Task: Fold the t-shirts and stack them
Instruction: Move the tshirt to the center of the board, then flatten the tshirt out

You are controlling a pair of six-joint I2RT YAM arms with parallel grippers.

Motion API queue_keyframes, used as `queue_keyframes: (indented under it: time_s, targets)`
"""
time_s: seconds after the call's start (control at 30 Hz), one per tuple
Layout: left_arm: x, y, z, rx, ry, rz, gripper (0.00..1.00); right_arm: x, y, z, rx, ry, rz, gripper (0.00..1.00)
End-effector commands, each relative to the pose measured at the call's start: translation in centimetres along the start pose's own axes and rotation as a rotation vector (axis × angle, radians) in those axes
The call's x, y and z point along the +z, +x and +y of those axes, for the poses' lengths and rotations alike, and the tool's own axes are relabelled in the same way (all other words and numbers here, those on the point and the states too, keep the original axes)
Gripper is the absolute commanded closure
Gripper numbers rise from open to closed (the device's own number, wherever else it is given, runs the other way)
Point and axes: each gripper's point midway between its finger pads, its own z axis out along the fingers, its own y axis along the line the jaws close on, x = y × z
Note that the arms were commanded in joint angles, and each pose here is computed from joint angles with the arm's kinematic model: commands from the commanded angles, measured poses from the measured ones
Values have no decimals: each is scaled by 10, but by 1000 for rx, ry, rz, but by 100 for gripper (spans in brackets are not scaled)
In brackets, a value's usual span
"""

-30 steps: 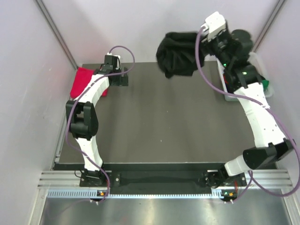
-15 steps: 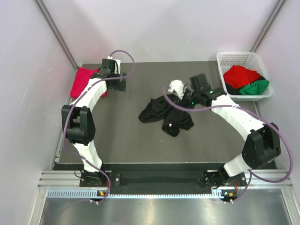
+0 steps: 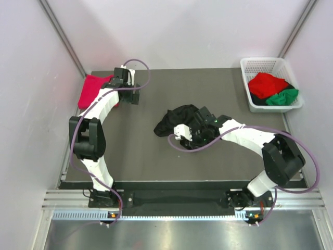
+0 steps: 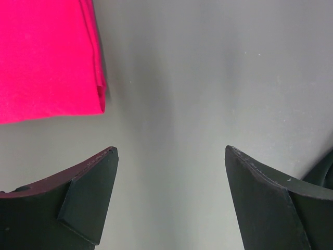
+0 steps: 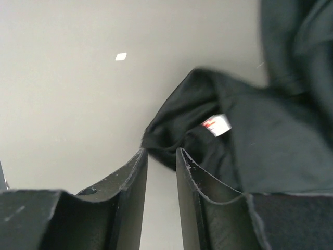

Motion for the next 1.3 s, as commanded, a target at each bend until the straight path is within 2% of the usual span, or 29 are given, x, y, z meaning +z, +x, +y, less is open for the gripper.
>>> queue_keyframes:
  time_s: [0.0,0.1,0.17,0.37,0.87,1.27]
  targets:
    - [-26,-24,6,1,-5,-92,12,-3,16,-2,-11,29,18,71]
    - [-22,-25,4,0,1,-89,12,-13,29,-9,98,76,15,72]
    - [-22,-30,3,-6,10,-96,13,-21,38,-14,229,101,6,73]
    - [-16,-35,-4,-5,44,-88,14,-38,64,-34,399,184,-16,74]
    - [-20,-27,-2,7,24,-80,15,-17,86,-45,426,170,42,74]
    - [-20,-23,-1,11,21,-77,14,-10,86,-71,428,194,30,78]
